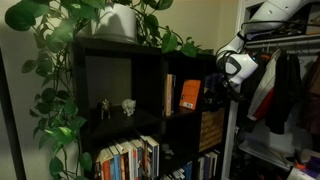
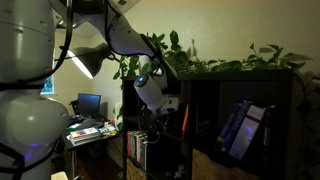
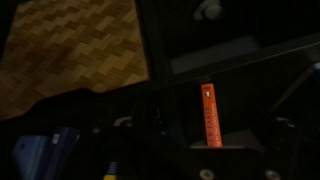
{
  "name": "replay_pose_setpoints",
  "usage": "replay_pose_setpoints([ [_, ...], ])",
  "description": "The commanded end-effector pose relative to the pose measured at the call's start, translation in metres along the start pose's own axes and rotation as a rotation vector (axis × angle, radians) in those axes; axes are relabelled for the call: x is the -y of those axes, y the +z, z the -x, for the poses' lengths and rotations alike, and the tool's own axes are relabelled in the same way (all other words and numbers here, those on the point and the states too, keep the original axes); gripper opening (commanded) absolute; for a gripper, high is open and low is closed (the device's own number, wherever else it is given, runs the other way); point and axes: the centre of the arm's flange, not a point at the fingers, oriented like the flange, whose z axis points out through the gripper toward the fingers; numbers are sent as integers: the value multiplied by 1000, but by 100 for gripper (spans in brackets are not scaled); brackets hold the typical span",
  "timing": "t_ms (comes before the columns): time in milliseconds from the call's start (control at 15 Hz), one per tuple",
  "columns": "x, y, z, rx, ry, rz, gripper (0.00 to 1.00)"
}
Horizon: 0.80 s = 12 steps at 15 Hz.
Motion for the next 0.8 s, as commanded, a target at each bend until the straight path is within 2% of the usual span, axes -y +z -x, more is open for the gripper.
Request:
replay_pose_setpoints([
  [0,-11,-42,2,22,2,-3,100],
  [333,-11,-74,13,58,-69,-23,100],
  [600,-9,-88,28,94,-187,-23,100],
  [667,-10,-88,32,109,-199,-32,100],
  [733,3,-56,53,84,-170,-20,100],
])
